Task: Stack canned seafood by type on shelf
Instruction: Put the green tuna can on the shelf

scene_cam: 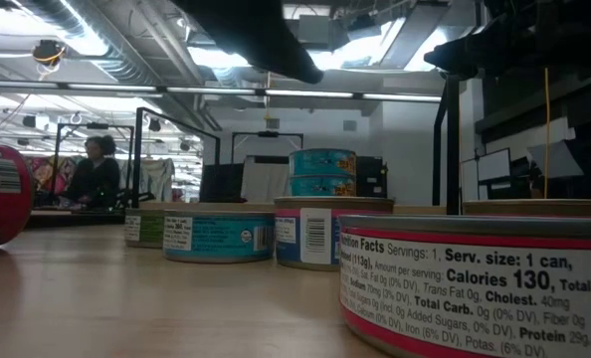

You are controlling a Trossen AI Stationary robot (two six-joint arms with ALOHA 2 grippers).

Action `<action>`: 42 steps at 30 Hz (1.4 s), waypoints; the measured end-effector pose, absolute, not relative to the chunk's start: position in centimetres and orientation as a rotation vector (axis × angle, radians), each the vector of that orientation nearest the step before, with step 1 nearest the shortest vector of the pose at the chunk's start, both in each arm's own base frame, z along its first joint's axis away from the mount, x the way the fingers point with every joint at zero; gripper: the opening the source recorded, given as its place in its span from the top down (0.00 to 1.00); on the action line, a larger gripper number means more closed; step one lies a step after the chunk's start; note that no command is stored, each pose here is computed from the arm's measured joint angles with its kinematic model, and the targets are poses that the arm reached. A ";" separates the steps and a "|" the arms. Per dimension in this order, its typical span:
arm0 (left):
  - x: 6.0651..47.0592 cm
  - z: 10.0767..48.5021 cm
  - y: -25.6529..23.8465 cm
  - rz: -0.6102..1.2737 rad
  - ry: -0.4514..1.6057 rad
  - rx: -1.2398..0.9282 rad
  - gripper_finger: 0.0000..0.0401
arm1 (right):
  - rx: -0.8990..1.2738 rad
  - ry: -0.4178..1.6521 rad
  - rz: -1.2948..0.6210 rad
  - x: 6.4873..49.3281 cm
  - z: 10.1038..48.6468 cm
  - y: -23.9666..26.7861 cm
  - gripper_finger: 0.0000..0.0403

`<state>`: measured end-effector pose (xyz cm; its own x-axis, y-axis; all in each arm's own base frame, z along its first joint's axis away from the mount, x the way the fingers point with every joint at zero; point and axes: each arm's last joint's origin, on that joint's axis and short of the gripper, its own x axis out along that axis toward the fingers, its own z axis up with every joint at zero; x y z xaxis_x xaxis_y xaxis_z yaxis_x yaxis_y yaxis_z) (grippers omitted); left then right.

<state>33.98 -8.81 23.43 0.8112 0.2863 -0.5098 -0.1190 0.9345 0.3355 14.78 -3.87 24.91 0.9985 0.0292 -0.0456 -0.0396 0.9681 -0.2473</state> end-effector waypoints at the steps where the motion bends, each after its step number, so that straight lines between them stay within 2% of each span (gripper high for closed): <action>1: 33.6 23.4 -9.1 0.216 0.603 0.279 0.62 | -0.251 0.041 0.035 14.8 24.9 -3.9 0.58; 14: 28.1 20.7 -10.8 0.316 1.061 0.072 0.66 | -0.238 0.052 0.038 14.8 24.8 -3.9 0.58; 23: 26.8 19.2 -11.3 0.309 1.121 0.060 0.66 | -0.228 0.073 0.041 14.8 24.6 -3.9 0.58; 42: 25.8 16.0 -10.8 0.301 1.095 0.053 0.66 | -0.229 0.072 0.041 14.8 24.6 -3.9 0.58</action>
<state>25.83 -10.76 15.99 0.4213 0.2661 -0.8670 -0.2145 0.9581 0.1899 14.76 -3.85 24.60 0.9966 0.0322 -0.0760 -0.0487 0.9731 -0.2251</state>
